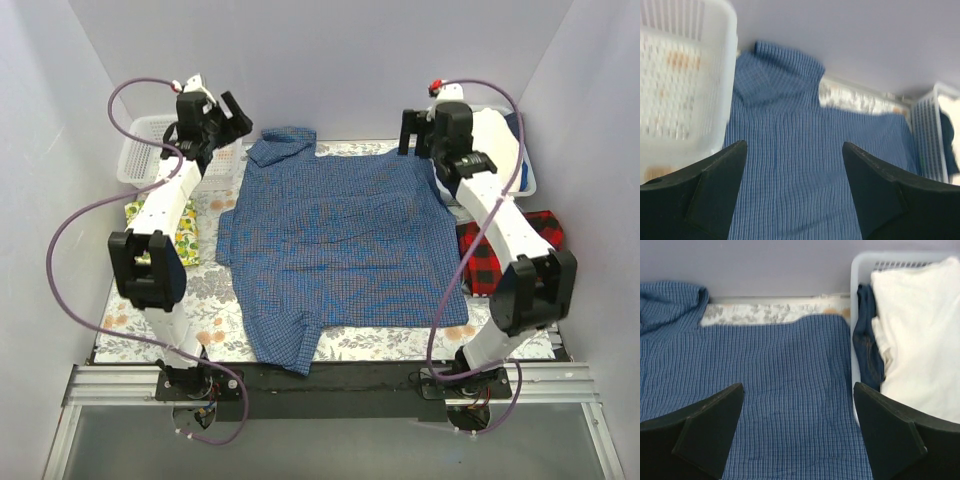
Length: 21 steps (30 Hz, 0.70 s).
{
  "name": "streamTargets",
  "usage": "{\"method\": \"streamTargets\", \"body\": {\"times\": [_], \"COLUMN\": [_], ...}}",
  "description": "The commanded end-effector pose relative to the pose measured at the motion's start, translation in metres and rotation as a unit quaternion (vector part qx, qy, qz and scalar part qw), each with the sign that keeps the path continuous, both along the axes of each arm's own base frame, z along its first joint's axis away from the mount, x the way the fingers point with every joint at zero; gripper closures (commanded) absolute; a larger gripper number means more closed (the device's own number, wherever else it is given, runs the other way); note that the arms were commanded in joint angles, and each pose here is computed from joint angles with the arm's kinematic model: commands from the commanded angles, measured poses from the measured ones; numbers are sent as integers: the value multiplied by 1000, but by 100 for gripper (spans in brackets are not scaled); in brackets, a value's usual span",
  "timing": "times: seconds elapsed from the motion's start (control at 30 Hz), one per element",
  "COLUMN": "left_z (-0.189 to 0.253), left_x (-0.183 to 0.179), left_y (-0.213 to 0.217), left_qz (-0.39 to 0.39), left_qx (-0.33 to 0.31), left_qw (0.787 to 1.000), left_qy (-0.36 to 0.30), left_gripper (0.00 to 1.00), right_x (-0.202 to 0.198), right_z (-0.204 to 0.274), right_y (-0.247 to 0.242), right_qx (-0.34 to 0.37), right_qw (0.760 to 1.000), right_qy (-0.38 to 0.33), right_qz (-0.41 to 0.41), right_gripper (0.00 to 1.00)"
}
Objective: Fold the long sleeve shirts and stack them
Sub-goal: Flatten the shirt out
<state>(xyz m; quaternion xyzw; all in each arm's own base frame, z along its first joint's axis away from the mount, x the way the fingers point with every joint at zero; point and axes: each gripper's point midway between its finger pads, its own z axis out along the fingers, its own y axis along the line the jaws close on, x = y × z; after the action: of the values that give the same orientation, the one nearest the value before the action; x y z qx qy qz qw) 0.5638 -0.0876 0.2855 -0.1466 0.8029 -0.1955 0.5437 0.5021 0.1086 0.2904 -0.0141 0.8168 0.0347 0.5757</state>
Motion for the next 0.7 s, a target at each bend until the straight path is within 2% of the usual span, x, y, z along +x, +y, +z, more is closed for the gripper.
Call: {"method": "streamTargets", "body": {"times": [0.0, 0.03, 0.07, 0.13, 0.27, 0.33, 0.43, 0.67], "left_z": [-16, -57, -50, -92, -142, -166, -199, -263], "left_x": [-77, -99, -116, -148, -185, -190, -199, -217], "left_y": [-22, -28, -37, -59, -85, -82, -70, -21], "left_qz": [-52, -63, -84, -114, -142, -126, -100, 3], "left_qx": [-14, -20, -26, -22, -20, -10, 8, 104], "left_qw": [997, 993, 992, 984, 969, 966, 958, 926], "left_qy": [52, 101, 91, 137, 200, 227, 269, 362], "left_gripper": [25, 26, 26, 27, 28, 30, 31, 32], "right_x": [-67, -80, -100, -123, -164, -183, -198, -202], "right_z": [-67, -70, -102, -122, -174, -195, -219, -256], "right_y": [8, 10, 10, 17, 32, 48, 54, 62], "right_qx": [28, 38, 35, 41, 18, 12, -9, -20], "right_qw": [992, 991, 984, 977, 957, 942, 930, 914], "right_qy": [116, 123, 165, 194, 267, 300, 334, 374], "right_qz": [39, 48, 57, 77, 114, 147, 155, 153], "right_gripper": [1, 1, 2, 3, 6, 7, 7, 7]}}
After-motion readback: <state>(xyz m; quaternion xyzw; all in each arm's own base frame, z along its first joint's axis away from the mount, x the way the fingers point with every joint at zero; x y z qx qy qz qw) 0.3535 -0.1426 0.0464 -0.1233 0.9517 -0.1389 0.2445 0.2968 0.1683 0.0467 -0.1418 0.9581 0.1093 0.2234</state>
